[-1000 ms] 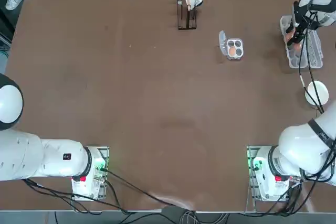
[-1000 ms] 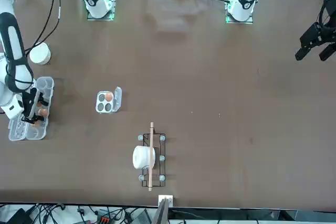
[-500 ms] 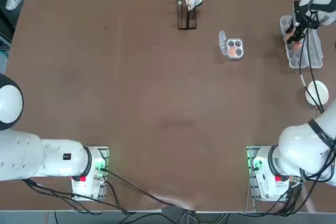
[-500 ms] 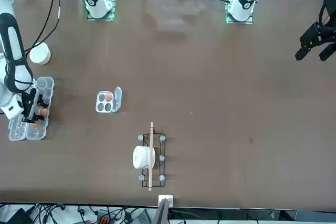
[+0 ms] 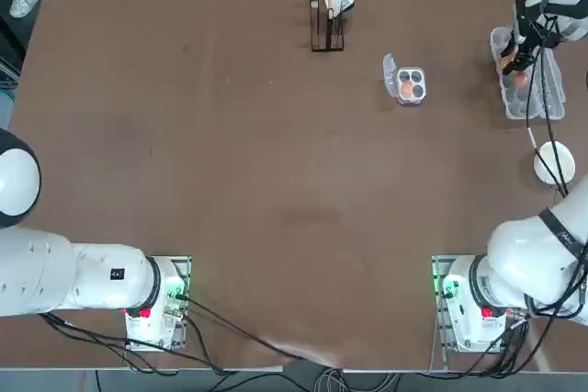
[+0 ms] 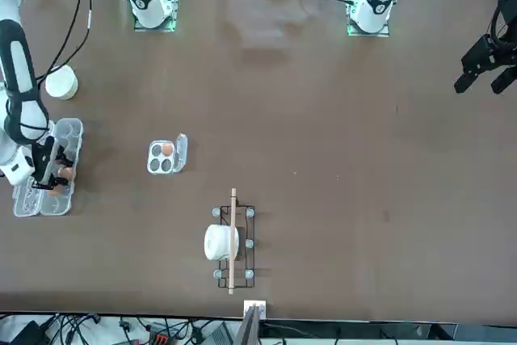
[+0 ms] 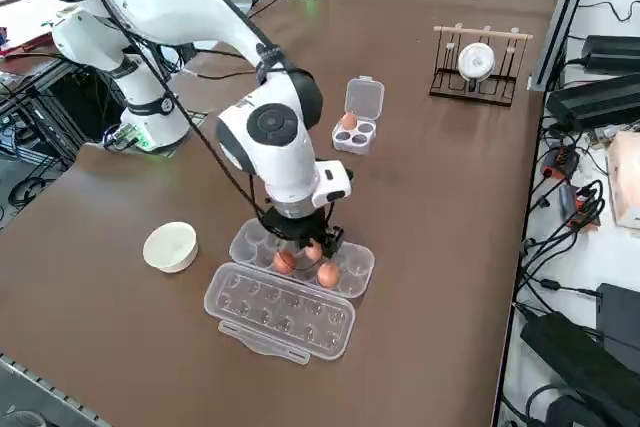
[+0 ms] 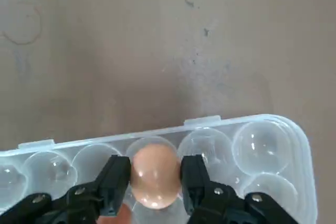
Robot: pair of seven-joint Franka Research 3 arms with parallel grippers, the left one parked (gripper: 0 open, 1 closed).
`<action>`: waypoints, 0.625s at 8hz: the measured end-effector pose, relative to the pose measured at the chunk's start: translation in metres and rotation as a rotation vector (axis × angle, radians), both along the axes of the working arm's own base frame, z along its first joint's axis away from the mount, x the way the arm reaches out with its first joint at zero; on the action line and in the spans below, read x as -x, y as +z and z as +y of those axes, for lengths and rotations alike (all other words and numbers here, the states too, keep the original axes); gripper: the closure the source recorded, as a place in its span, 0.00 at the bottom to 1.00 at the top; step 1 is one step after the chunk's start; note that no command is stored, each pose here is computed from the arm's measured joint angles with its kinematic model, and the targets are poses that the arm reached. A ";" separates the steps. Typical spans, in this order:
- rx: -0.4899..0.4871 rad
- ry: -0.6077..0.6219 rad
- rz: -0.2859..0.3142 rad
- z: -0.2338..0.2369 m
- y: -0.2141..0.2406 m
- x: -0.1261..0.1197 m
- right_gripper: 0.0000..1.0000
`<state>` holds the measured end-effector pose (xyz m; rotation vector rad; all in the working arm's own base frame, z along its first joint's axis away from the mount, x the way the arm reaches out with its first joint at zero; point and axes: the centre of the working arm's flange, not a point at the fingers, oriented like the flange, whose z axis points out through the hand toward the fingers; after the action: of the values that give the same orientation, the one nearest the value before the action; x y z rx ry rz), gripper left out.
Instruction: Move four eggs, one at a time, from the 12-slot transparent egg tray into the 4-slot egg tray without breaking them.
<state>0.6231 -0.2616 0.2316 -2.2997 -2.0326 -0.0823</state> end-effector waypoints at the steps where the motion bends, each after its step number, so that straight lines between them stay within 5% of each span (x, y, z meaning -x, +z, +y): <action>1: -0.009 -0.009 0.016 -0.001 0.009 -0.004 0.43; 5: -0.041 -0.135 0.104 0.013 0.048 -0.004 0.43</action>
<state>0.6276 -0.2491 0.2798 -2.3607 -1.8094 -0.0108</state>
